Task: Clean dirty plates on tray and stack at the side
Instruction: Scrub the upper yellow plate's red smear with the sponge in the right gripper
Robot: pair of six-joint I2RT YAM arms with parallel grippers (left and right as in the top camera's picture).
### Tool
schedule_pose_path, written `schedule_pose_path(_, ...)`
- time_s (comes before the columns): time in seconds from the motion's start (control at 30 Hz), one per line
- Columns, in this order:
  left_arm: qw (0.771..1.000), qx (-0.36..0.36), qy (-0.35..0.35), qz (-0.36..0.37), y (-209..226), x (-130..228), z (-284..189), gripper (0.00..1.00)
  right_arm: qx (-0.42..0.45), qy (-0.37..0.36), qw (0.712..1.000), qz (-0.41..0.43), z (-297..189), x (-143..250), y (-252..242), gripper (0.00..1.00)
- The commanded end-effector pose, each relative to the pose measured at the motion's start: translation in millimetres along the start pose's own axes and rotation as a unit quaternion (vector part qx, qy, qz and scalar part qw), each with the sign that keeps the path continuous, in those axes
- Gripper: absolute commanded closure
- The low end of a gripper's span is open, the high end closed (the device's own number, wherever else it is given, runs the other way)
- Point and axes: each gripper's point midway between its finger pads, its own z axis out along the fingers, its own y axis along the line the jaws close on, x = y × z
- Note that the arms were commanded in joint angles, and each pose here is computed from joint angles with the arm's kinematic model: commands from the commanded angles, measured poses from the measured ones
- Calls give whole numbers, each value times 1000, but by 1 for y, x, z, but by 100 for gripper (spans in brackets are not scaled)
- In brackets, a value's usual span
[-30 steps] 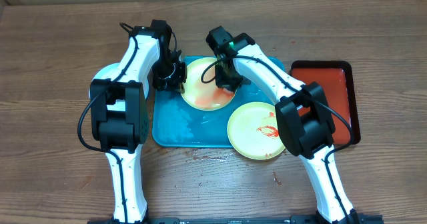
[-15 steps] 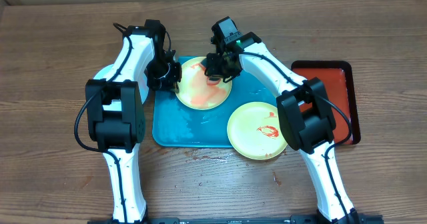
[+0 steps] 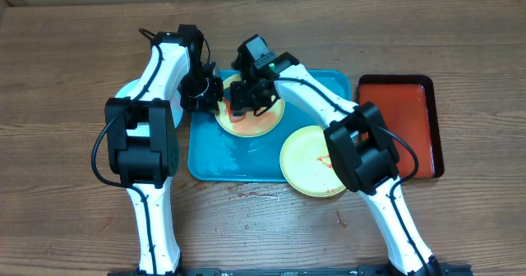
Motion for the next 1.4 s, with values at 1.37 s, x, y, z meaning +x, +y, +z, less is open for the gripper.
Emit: schedule_pose_path(1.37, 1000, -6, 18, 23, 2, 5, 15, 96, 55, 43, 997, -33, 28, 28, -28, 96)
